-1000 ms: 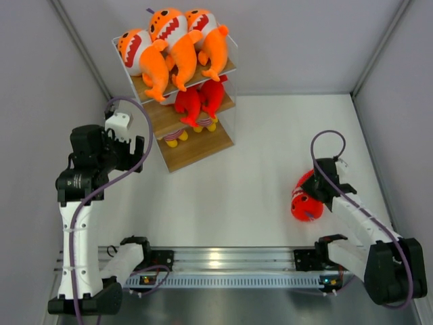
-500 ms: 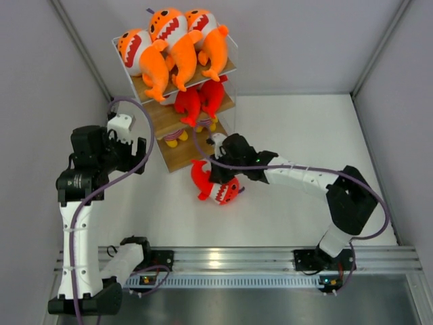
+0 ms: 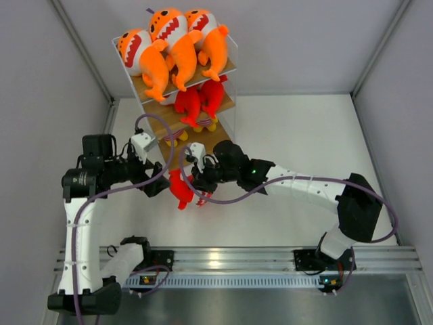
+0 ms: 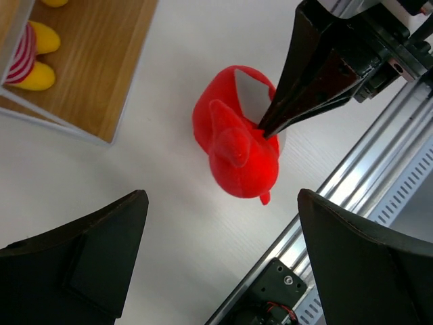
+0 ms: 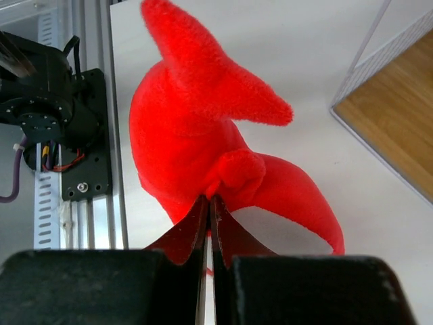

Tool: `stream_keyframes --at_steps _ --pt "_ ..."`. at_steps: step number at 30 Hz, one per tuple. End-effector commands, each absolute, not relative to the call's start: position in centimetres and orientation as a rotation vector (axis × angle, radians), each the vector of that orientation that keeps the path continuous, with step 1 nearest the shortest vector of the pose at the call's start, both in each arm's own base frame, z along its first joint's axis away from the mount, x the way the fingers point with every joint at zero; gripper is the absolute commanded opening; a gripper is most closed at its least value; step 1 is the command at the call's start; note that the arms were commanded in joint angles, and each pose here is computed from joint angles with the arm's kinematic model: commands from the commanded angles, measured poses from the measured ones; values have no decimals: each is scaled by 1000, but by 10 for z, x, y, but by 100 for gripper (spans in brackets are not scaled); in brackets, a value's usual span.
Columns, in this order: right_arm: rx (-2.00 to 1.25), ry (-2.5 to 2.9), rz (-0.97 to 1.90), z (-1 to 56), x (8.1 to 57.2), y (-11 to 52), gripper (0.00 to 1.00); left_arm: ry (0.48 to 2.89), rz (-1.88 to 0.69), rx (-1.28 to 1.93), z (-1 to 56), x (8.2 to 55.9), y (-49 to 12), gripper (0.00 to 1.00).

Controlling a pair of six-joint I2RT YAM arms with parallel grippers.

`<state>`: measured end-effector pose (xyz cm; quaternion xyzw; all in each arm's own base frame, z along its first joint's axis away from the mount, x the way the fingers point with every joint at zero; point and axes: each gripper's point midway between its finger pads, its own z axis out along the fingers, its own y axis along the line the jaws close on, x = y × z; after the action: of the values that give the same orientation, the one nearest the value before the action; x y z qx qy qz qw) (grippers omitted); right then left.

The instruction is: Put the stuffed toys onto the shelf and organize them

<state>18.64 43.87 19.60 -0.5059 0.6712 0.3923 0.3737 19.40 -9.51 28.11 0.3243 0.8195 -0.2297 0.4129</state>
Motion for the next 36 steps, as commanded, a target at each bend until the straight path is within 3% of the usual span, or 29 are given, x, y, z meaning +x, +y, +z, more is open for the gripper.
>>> stream_keyframes --at_steps 1,11,13,15,16,17,18,20,21,22,24,25,28,31,36 --pt "-1293 1459 1051 259 183 455 0 2039 -726 875 277 188 -111 98" --pt "-1320 1342 1051 286 172 465 0 2093 -831 834 276 203 -118 97" --pt "-1324 1325 1061 290 169 467 0 2103 -846 826 275 205 -119 85" --pt "-1322 1307 1064 296 167 469 0 2121 -844 823 270 207 -117 65" --pt "-1317 1299 1065 299 166 468 0 2130 -845 822 268 207 -117 51" --pt "-1314 1296 1069 300 166 468 0 2136 -847 820 266 207 -117 13" --pt "-1297 1300 1064 302 168 467 0 2144 -839 815 265 208 -116 0" --pt "-1270 1326 1048 301 171 465 0 2145 -824 806 268 210 -115 0" --pt "-1220 1372 1022 300 179 463 7 2155 -820 783 271 211 -114 0" --pt "-1205 1415 1015 294 182 460 30 2162 -785 759 273 217 -111 0" --pt "-1143 1509 1079 285 185 450 51 2163 -745 686 287 223 -108 0" --pt "-1119 1532 1120 273 184 445 67 2151 -712 671 293 227 -105 0" --pt "-958 1574 1281 262 192 421 92 2087 -720 654 321 226 -109 0" --pt "-832 1584 1301 256 209 405 99 2033 -742 646 344 223 -114 0" --pt "-866 1524 1318 250 198 422 99 1981 -781 647 365 218 -120 0"
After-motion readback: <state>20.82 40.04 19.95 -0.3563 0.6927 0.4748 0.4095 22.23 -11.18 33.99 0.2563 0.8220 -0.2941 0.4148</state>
